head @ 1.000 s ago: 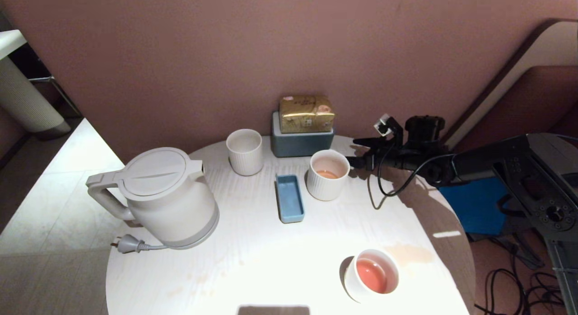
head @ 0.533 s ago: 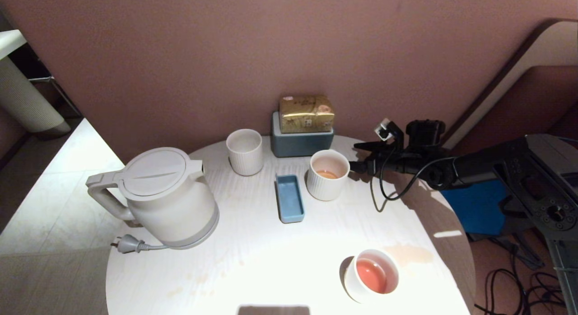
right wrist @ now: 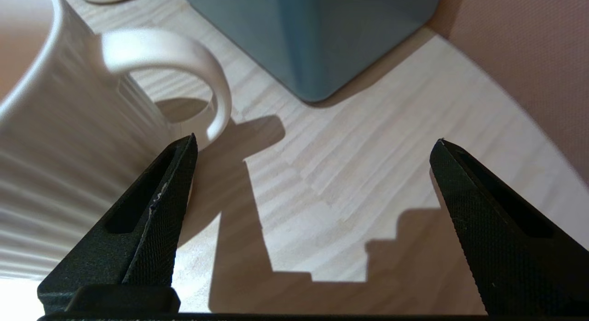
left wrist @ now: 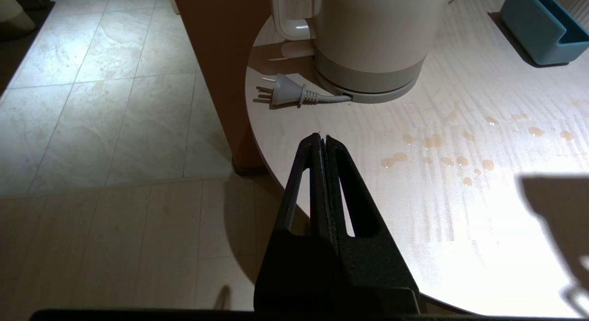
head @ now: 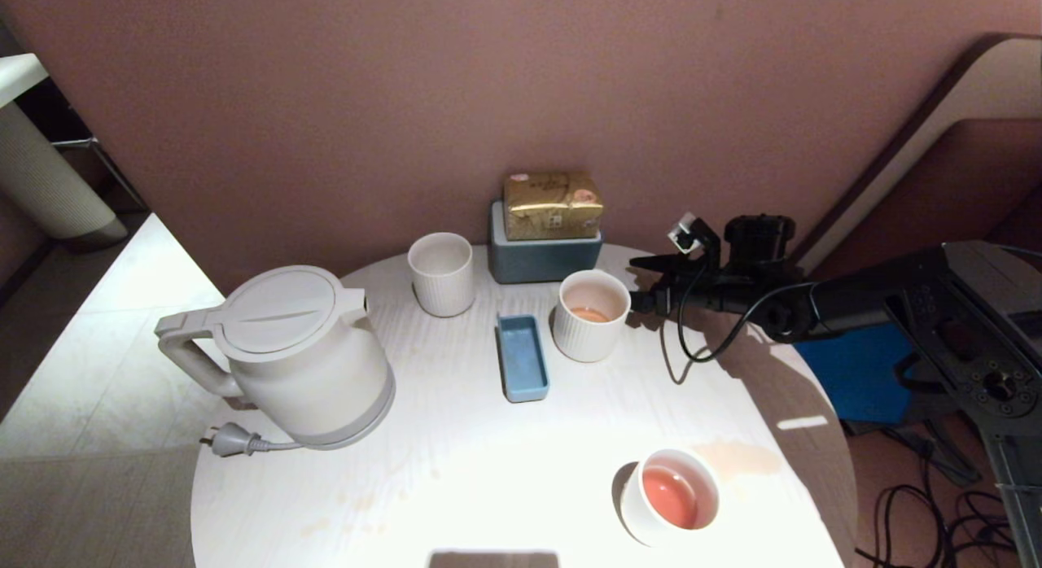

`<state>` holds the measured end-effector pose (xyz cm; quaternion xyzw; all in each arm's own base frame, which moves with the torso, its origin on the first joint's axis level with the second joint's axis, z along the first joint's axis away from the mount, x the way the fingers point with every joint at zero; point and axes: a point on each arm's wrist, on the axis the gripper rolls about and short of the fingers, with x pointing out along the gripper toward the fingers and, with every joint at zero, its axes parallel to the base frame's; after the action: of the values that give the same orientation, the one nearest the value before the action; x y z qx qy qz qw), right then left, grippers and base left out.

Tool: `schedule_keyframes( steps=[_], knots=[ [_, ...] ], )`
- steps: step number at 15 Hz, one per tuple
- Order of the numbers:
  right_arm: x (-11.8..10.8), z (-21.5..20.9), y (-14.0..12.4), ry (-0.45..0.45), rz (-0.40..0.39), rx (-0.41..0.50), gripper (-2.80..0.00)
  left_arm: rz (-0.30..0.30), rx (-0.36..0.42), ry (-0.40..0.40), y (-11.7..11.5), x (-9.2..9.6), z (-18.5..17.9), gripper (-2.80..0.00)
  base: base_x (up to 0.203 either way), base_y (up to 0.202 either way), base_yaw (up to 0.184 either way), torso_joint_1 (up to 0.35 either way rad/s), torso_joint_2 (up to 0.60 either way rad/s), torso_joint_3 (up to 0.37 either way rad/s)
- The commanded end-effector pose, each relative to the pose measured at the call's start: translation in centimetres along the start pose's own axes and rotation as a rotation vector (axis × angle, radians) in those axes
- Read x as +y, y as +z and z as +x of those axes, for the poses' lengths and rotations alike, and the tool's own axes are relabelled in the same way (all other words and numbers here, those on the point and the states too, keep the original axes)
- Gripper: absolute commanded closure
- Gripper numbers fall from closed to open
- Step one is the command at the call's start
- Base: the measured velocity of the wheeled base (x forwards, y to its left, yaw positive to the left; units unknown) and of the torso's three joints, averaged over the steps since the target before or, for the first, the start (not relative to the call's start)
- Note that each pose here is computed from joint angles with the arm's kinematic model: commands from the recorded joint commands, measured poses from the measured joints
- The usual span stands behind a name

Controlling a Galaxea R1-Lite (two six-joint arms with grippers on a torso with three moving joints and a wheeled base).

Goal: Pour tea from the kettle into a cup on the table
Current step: Pick up the cup

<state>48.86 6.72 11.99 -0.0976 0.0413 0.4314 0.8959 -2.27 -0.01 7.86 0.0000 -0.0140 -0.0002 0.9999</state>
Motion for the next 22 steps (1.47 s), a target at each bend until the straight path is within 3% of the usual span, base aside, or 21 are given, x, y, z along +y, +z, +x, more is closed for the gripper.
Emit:
schedule_keyframes(
  steps=[1,18,22],
  knots=[
    [0.0,0.1,0.3,0.007,-0.01,-0.011,-2.8,0.0,-0.001,0.0,0.0,0.0,0.0,0.0,0.0,0.0,0.0,0.0,0.0,0.0],
    [-0.8,1.3,2.1,-0.003,-0.068,-0.071,-2.8,0.0,-0.001,0.0,0.0,0.0,0.0,0.0,0.0,0.0,0.0,0.0,0.0,0.0],
    [-0.9,1.6,1.8,0.011,-0.032,-0.033,-2.8,0.0,-0.001,0.0,0.0,0.0,0.0,0.0,0.0,0.0,0.0,0.0,0.0,0.0]
  ],
)
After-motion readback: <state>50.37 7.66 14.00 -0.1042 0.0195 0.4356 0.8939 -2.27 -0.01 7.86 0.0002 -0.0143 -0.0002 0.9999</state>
